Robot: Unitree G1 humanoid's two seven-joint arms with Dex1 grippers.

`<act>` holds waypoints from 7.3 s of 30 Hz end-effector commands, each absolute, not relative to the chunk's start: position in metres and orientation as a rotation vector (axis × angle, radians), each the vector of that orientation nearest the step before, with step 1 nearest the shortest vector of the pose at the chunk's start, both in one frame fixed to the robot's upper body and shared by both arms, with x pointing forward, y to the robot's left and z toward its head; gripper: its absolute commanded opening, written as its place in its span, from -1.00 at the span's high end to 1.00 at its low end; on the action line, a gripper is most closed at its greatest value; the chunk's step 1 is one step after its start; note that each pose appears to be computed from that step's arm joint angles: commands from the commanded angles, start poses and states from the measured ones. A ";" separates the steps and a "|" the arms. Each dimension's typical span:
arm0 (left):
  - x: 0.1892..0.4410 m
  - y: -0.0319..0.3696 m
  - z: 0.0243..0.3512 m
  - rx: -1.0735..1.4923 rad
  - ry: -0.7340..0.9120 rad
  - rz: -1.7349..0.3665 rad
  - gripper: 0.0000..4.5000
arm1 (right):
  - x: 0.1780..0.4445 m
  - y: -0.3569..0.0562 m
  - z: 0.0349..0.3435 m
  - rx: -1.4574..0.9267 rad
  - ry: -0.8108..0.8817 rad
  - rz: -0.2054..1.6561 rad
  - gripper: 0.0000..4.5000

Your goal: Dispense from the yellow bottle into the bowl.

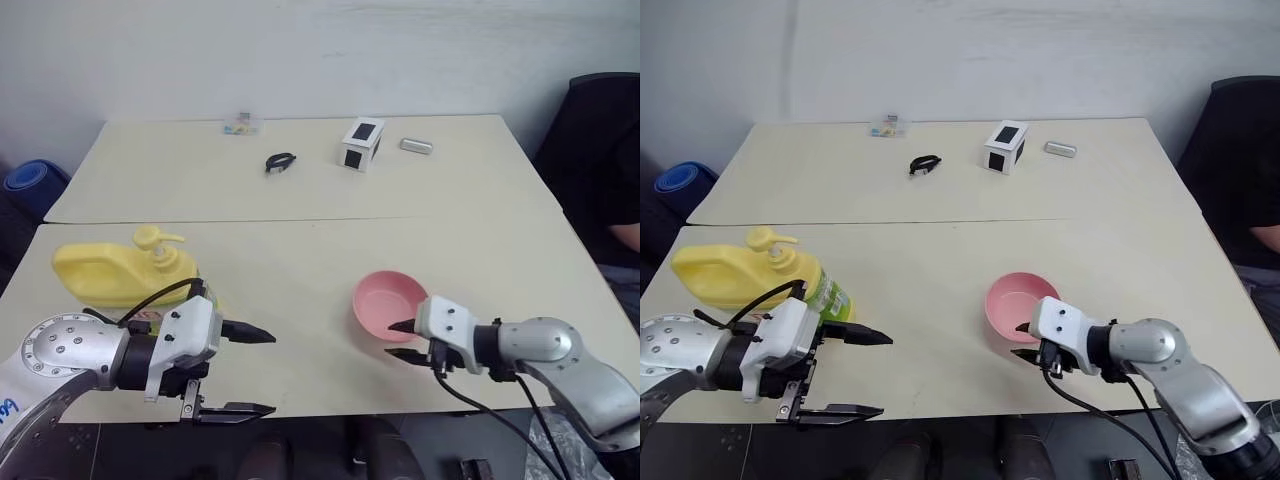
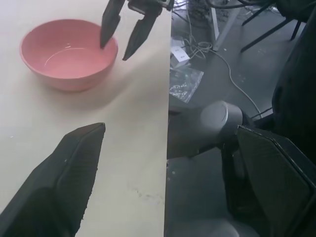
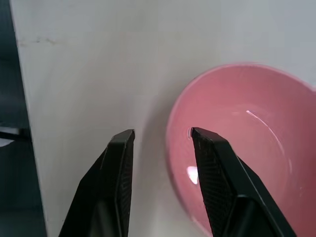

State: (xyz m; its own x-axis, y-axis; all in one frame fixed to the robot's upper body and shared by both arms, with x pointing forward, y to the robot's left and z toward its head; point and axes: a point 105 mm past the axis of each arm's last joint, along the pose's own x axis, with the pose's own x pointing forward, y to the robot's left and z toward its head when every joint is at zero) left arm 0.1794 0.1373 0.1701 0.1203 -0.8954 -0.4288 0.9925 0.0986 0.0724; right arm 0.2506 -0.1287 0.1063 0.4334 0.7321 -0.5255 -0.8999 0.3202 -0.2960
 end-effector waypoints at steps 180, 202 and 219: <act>0.256 0.263 0.175 0.621 0.231 -0.614 0.97 | 0.236 0.088 0.251 -1.430 -0.164 2.140 1.00; 0.216 0.281 0.329 0.313 -0.096 -0.626 0.36 | 0.262 0.059 0.232 -1.402 -0.079 2.067 1.00; 0.147 0.224 0.308 0.289 0.129 -0.930 -0.99 | 0.345 -0.039 0.151 -1.160 0.176 1.538 1.00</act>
State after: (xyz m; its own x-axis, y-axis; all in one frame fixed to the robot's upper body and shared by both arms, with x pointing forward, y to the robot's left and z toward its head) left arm 0.1561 0.2290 0.3084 0.6126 -0.7577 -0.2247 0.7903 0.5894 0.1673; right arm 0.3397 -0.0356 0.1420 0.0695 0.6437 -0.7621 -0.8406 -0.3736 -0.3923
